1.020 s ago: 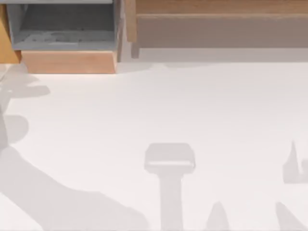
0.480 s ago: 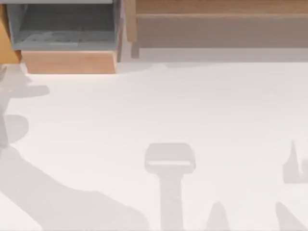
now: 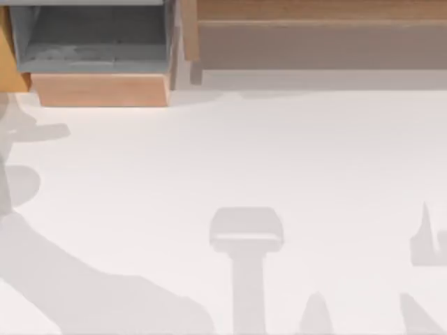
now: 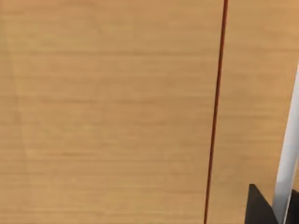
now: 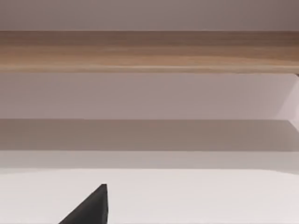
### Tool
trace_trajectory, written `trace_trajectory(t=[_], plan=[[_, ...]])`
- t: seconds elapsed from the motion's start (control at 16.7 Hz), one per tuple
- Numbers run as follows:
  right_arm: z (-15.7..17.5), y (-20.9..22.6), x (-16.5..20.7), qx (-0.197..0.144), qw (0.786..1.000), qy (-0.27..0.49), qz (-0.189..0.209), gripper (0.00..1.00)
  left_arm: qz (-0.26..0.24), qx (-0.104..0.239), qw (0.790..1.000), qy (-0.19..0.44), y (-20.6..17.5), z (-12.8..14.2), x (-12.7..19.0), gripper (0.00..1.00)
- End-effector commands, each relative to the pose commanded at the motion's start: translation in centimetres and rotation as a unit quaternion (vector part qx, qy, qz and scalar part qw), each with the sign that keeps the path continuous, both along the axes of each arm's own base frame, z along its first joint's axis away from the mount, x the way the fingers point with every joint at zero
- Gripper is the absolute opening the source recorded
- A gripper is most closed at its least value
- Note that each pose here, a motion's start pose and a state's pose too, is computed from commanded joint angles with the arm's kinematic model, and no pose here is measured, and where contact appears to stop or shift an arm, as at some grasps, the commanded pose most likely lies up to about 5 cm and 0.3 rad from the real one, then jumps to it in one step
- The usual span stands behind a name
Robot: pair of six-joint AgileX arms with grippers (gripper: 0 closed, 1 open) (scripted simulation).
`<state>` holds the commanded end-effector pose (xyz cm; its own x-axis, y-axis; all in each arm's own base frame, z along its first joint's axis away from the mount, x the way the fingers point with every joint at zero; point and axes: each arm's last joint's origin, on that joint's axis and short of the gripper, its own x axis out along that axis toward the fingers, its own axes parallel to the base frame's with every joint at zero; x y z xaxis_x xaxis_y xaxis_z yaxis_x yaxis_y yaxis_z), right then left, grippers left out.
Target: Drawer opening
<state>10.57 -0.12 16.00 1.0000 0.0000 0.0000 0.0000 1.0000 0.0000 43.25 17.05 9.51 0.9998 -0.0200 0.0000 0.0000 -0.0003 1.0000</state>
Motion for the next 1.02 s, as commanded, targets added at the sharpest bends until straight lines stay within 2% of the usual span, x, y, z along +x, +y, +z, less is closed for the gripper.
trace_trajectory(t=[0.48, 0.9, 1.02], plan=[[0.0, 0.0, 0.0, 0.0, 1.0, 0.0, 0.0, 1.0, 0.002, -0.005, 1.0, 0.006, 0.2, -0.3, -0.5, 0.0], [0.0, 0.0, 0.0, 0.0, 1.0, 0.0, 0.0, 1.0, 0.001, -0.008, 1.0, 0.011, 0.2, -0.6, -5.8, 0.0], [0.0, 0.0, 0.0, 0.0, 1.0, 0.0, 0.0, 1.0, 0.002, -0.006, 1.0, 0.009, 0.3, -0.5, -6.4, 0.0]])
